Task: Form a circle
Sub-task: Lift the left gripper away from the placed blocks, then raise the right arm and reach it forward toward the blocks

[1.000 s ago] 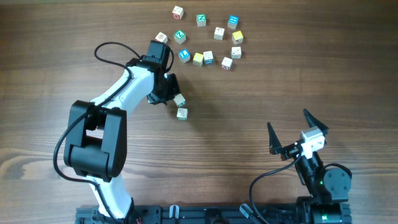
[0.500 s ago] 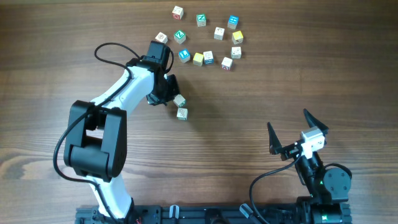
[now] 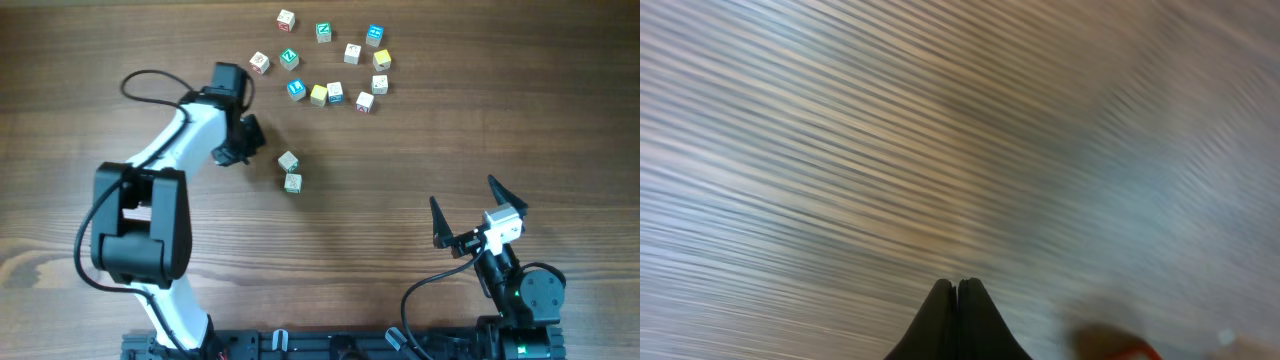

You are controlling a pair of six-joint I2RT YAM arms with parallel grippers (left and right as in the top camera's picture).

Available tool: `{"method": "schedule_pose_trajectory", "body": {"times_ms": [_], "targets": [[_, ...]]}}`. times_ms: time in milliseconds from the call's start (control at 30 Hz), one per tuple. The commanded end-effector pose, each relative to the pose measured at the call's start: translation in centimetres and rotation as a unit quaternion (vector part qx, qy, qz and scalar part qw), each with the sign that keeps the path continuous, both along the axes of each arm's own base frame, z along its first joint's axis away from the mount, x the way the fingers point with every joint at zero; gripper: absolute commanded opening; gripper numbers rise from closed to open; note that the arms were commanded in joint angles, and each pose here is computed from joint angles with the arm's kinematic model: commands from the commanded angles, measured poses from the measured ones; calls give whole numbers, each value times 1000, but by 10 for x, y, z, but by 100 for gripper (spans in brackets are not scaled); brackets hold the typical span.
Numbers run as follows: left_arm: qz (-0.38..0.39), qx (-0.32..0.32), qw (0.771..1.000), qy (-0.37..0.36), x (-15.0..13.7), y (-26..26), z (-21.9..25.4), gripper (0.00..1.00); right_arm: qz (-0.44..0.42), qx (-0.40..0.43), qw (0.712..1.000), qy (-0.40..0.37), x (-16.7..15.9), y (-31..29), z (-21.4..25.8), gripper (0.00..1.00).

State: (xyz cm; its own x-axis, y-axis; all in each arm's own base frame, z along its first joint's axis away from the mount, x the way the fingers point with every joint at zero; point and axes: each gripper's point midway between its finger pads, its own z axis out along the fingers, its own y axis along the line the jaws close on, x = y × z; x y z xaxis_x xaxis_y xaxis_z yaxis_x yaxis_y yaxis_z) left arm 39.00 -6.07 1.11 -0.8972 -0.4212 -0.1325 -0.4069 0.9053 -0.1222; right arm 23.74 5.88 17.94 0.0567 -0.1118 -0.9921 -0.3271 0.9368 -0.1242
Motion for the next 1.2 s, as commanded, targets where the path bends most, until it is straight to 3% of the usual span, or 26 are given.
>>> {"method": "schedule_pose_trajectory", "body": {"times_ms": [0, 100, 133, 167, 200, 233, 533, 667, 833, 967, 1167], "targets": [[48, 8, 999, 16, -3, 30, -8, 4, 0, -5, 1000, -5, 0, 0, 1, 100], [69, 8, 997, 16, -3, 46, -8, 7, 0, -5, 1000, -5, 0, 0, 1, 99], [76, 8, 997, 16, -3, 52, -8, 21, 0, -5, 1000, -5, 0, 0, 1, 100], [80, 8, 997, 18, -3, 55, -9, 47, 0, -5, 1000, -5, 0, 0, 1, 100], [82, 8, 996, 21, -5, 56, -9, 96, 0, -5, 1000, -5, 0, 0, 1, 100], [83, 9, 996, 26, -7, 57, -9, 100, 0, -5, 1000, -5, 0, 0, 1, 100], [83, 9, 996, 26, -7, 57, -9, 100, 1, -20, 999, -25, -1, 1, 8, 100], [83, 9, 996, 26, -7, 57, -9, 100, 70, 35, 996, -33, -12, 22, 24, 100], [83, 9, 996, 26, -7, 57, -9, 100, 74, 114, 991, 23, -12, 22, 65, 100], [83, 9, 996, 26, -7, 57, -9, 100, 64, 116, 983, 123, 10, 23, 128, 100], [83, 9, 996, 25, -7, 57, -9, 100, 59, 123, 931, 339, 73, 32, 175, 100]]}}
